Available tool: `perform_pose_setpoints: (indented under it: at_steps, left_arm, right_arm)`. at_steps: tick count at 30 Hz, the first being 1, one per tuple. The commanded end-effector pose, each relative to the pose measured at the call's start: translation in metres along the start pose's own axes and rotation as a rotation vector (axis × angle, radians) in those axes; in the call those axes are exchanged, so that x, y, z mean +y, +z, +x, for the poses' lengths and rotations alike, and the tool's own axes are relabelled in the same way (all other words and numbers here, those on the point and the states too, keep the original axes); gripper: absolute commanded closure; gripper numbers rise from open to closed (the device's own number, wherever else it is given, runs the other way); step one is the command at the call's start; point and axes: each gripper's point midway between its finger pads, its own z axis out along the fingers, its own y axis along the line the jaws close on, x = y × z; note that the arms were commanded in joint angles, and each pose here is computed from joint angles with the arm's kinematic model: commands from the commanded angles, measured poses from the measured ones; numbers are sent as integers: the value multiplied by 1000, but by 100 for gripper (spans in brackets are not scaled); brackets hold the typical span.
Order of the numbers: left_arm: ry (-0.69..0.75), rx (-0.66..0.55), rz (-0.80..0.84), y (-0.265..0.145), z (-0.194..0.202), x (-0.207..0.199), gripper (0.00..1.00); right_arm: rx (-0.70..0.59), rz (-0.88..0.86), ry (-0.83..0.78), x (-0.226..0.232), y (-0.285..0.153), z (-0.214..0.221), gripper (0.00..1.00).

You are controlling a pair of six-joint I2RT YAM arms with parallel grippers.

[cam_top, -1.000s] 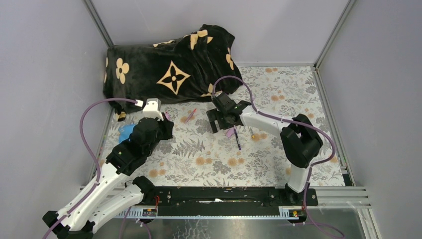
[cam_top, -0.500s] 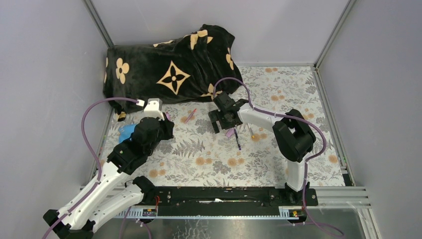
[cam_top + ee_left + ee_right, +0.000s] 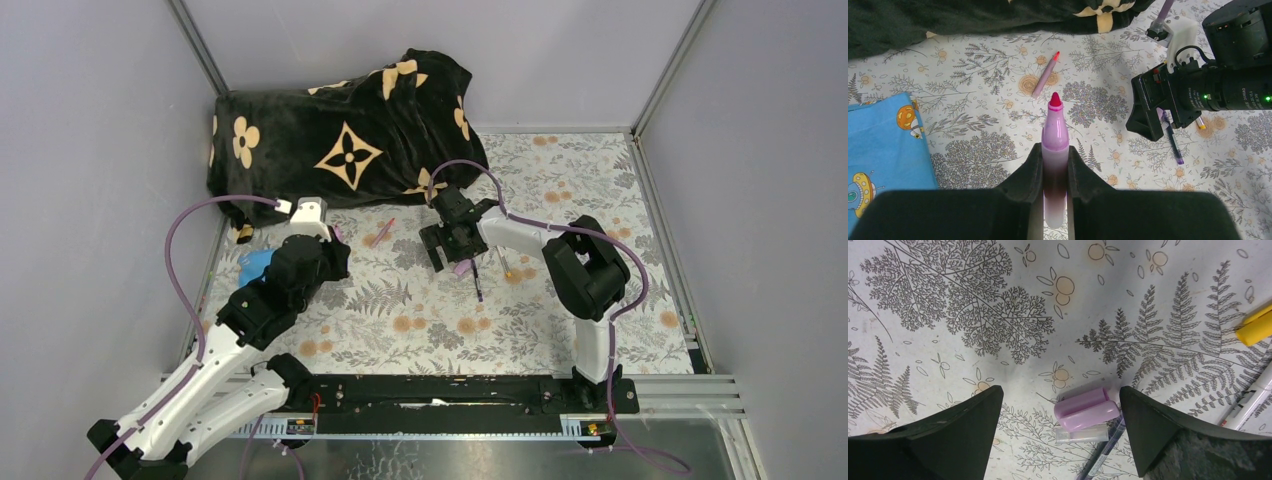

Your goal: Insert the pens into the pen caps

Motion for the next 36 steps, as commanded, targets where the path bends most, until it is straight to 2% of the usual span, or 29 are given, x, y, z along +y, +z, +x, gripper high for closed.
perform_pose_setpoints:
  at_steps: [1,24,36]
  left_arm:
    - [9,-32,-14,0,-9,2,100]
    - [7,-34,-9,-1,-9,1,100]
    - [10,-26,-12,1,-8,1,100]
  right_arm:
    - [10,-67,-11,9,-1,3,6]
    - [90,-203,83,33,-11,40,9]
    - [127,-217,15,65,-17,53,10]
